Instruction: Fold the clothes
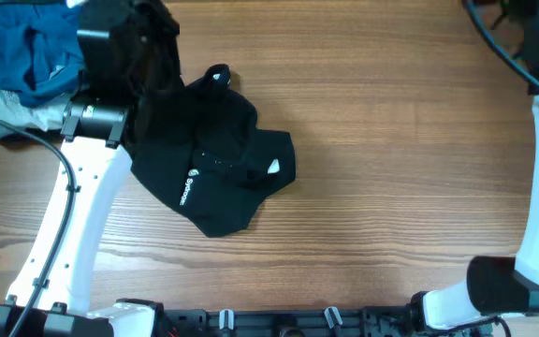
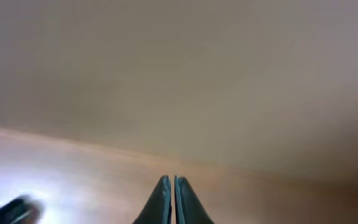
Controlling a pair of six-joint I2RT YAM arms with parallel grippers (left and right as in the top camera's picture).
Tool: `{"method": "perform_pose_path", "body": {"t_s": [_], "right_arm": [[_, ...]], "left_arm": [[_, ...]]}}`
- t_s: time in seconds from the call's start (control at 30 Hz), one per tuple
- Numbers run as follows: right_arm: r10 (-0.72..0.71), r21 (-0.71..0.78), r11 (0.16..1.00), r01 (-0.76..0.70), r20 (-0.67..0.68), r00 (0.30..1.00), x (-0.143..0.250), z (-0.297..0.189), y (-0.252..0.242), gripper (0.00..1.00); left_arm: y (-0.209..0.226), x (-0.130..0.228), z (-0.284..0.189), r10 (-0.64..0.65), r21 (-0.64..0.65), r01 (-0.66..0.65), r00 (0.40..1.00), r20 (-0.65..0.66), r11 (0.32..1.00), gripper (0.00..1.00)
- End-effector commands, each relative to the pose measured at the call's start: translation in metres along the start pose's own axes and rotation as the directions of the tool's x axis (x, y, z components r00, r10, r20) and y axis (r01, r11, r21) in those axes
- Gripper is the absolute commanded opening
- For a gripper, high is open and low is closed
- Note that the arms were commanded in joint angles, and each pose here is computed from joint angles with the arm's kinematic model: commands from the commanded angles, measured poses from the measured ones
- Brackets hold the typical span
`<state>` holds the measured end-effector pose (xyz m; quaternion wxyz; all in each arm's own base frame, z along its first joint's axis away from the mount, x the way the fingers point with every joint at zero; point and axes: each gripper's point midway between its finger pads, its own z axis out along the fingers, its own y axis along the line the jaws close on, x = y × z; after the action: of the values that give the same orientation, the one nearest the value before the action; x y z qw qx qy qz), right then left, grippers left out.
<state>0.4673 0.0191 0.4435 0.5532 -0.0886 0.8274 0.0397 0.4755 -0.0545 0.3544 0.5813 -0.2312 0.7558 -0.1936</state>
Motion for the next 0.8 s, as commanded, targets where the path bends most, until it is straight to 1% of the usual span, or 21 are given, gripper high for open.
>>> {"method": "perform_pose_path", "body": {"t_s": [0.0,0.07,0.1,0.17,0.23,0.3,0.4,0.47,0.57,0.6,0.67,0.77], "right_arm": [[0.130,-0.310,0.935,-0.170,-0.146,0.981,0.033,0.026,0.051,0.10],[0.142,-0.399,0.888,-0.228,-0.234,0.962,0.054,0.042,0.069,0.16],[0.158,-0.415,0.868,-0.272,-0.287,0.945,0.067,0.055,0.077,0.17],[0.162,-0.420,0.851,-0.315,-0.361,0.918,0.090,0.080,0.090,0.17],[0.131,-0.446,0.831,-0.333,-0.425,0.896,0.115,0.107,0.115,0.23],[0.094,-0.476,0.813,-0.334,-0.460,0.883,0.136,0.131,0.142,0.30],[0.046,-0.512,0.795,-0.326,-0.485,0.873,0.162,0.159,0.178,0.48],[0.051,-0.494,0.795,-0.352,-0.524,0.850,0.182,0.177,0.196,0.50],[0.004,-0.507,0.783,-0.361,-0.576,0.818,0.221,0.197,0.229,0.51],[-0.008,-0.506,0.785,-0.359,-0.587,0.810,0.228,0.199,0.235,0.51],[-0.046,-0.492,0.804,-0.335,-0.612,0.789,0.249,0.203,0.244,0.51],[-0.131,-0.530,0.801,-0.278,-0.609,0.782,0.268,0.202,0.268,0.52]], "left_arm": [[-0.015,0.003,-0.011,-0.002,0.063,0.006,0.998,-0.064,0.998,0.04],[-0.014,0.010,-0.013,0.004,0.062,0.002,0.996,-0.095,0.998,0.04],[-0.013,0.012,-0.014,0.005,0.058,0.002,0.994,-0.107,0.998,0.04],[-0.010,0.016,-0.019,0.006,0.049,0.000,0.992,-0.129,0.999,0.04],[-0.008,0.016,-0.028,0.015,0.039,-0.009,0.990,-0.143,0.999,0.04],[-0.008,0.015,-0.036,0.038,0.040,-0.033,0.989,-0.145,0.999,0.04],[-0.009,0.010,-0.050,0.068,0.043,-0.063,0.987,-0.144,0.997,0.04],[-0.008,0.008,-0.058,0.068,0.038,-0.063,0.987,-0.144,0.997,0.04],[-0.008,0.006,-0.069,0.071,0.037,-0.066,0.987,-0.146,0.997,0.04],[-0.007,0.006,-0.070,0.071,0.036,-0.067,0.987,-0.147,0.997,0.04],[-0.007,0.007,-0.070,0.072,0.033,-0.068,0.986,-0.150,0.997,0.04],[-0.006,0.008,-0.070,0.072,0.031,-0.068,0.985,-0.155,0.997,0.04]]}}
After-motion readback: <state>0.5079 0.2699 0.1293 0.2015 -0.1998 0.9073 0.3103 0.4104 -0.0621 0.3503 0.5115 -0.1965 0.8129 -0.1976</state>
